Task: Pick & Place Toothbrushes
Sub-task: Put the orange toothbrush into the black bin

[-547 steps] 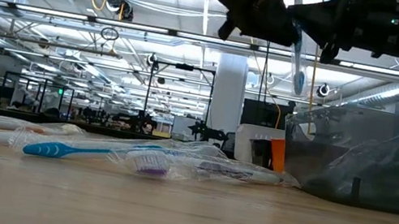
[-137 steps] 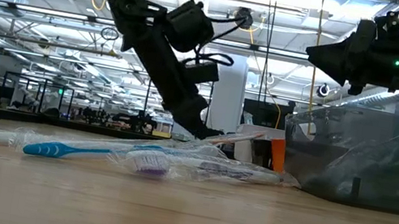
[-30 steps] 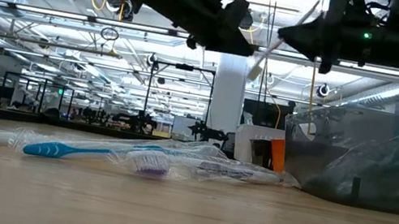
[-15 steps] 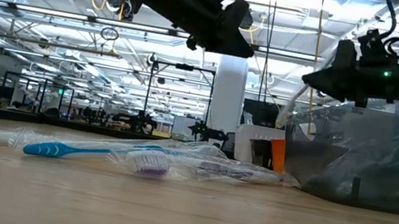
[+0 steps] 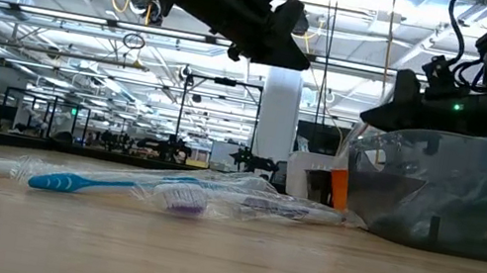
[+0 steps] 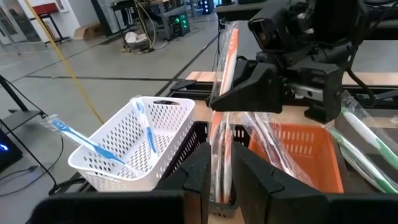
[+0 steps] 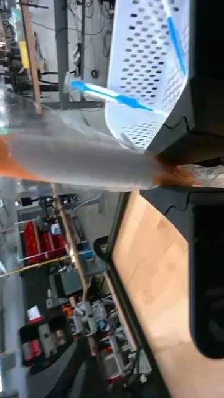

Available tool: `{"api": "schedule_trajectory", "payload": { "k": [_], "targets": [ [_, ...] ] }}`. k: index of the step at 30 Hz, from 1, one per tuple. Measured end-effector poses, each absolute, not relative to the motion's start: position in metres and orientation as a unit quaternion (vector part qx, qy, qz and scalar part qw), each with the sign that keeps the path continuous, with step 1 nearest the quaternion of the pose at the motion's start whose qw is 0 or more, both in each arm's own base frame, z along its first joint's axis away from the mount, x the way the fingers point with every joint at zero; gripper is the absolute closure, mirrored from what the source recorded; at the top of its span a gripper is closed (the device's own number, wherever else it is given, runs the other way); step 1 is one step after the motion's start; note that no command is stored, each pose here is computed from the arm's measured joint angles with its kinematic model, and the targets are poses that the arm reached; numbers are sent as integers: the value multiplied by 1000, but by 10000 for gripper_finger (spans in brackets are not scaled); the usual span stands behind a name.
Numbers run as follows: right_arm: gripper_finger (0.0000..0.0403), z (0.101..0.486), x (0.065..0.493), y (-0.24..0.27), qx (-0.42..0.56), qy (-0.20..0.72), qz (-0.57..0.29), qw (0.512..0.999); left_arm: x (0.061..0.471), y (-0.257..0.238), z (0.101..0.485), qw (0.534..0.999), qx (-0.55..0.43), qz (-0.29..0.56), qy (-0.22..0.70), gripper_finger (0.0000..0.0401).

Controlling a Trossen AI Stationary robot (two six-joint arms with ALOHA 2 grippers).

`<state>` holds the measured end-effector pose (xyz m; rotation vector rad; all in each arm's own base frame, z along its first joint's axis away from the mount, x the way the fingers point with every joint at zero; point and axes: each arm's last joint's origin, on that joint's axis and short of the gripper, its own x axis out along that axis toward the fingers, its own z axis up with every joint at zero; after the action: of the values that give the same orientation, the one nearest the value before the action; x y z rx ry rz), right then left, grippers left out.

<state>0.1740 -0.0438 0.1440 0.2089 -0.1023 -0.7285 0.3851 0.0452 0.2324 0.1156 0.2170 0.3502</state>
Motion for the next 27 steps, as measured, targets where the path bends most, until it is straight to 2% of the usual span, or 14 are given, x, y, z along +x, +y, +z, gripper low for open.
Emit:
{"api": "schedule_trajectory", "payload": {
  "k": [9,22,27],
  "targets": [
    [364,137,174,-51,121,-38,-374,919,385,45,232,977,57,174,109,336],
    [210,132,173,-53,126,-21,-388,913,385,45,232,977,57,174,109,336],
    [158,138,170,-58,79,-35,-440,894,385,45,232,977,57,174,109,336]
  ]
}}
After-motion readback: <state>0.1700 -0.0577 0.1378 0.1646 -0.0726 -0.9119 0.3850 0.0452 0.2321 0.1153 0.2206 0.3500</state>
